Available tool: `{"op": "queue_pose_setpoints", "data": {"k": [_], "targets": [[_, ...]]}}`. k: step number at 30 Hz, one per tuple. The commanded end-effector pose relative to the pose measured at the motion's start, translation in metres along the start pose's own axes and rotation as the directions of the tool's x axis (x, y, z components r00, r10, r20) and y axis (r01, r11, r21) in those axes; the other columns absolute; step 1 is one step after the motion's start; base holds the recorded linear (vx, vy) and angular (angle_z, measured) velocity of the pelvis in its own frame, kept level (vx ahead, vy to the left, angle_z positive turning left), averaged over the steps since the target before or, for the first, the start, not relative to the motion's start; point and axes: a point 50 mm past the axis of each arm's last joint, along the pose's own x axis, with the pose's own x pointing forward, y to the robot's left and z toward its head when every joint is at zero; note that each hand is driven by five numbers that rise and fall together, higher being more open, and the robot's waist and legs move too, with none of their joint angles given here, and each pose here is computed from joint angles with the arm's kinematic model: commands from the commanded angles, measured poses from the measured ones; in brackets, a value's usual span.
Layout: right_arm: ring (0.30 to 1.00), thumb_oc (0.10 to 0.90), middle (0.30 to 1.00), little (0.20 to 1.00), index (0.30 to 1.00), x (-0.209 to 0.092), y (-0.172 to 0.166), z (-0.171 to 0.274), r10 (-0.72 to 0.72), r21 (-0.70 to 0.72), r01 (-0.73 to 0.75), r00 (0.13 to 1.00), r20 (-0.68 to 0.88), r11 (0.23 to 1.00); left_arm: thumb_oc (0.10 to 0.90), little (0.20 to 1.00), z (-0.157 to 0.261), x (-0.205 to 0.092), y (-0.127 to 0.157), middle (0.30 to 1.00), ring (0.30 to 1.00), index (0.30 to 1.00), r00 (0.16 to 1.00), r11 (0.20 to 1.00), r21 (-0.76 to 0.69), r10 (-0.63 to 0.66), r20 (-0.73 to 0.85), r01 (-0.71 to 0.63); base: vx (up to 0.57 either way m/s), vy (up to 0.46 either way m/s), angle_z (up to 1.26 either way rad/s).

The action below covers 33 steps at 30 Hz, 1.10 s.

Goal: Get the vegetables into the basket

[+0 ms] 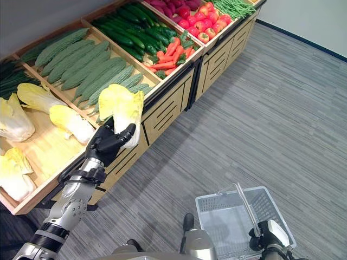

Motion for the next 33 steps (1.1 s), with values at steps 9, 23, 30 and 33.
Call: {"op": "queue_pose_setpoints", "data": {"k": [9, 23, 30, 33], "targets": [[0.300, 0.400, 0.300, 0.300, 0.300, 0.017, -0.070, -0.002, -0.253, 0.079, 0.256, 0.966, -0.046, 0.963, 0.400, 0.300, 0.049, 0.018, -0.033, 0.300, 0.300, 0.300, 0.947, 0.988, 0.059, -0.152, 0.285, 0.141, 0.06, 0.046, -0.91], [0.300, 0.400, 0.300, 0.300, 0.300, 0.020, -0.044, 0.030, -0.191, 0.148, 0.183, 0.981, 0.038, 0.972, 0.400, 0.300, 0.051, 0.014, -0.023, 0.300, 0.300, 0.300, 0.952, 0.988, 0.093, -0.144, 0.269, 0.124, 0.04, 0.224, -0.88], [0.300, 0.400, 0.300, 0.300, 0.300, 0.014, -0.033, 0.014, -0.159, 0.105, 0.157, 0.987, 0.003, 0.982, 0.400, 0.300, 0.051, 0.013, -0.020, 0.300, 0.300, 0.300, 0.959, 0.983, 0.140, -0.147, 0.243, 0.115, -0.01, 0.018, -0.67], [0.300, 0.400, 0.300, 0.300, 0.300, 0.012, -0.034, 0.001, -0.146, 0.071, 0.148, 0.989, -0.032, 0.986, 0.400, 0.300, 0.045, 0.009, -0.017, 0.300, 0.300, 0.300, 0.967, 0.985, 0.129, -0.142, 0.213, 0.116, 0.04, -0.273, -0.55]]}}
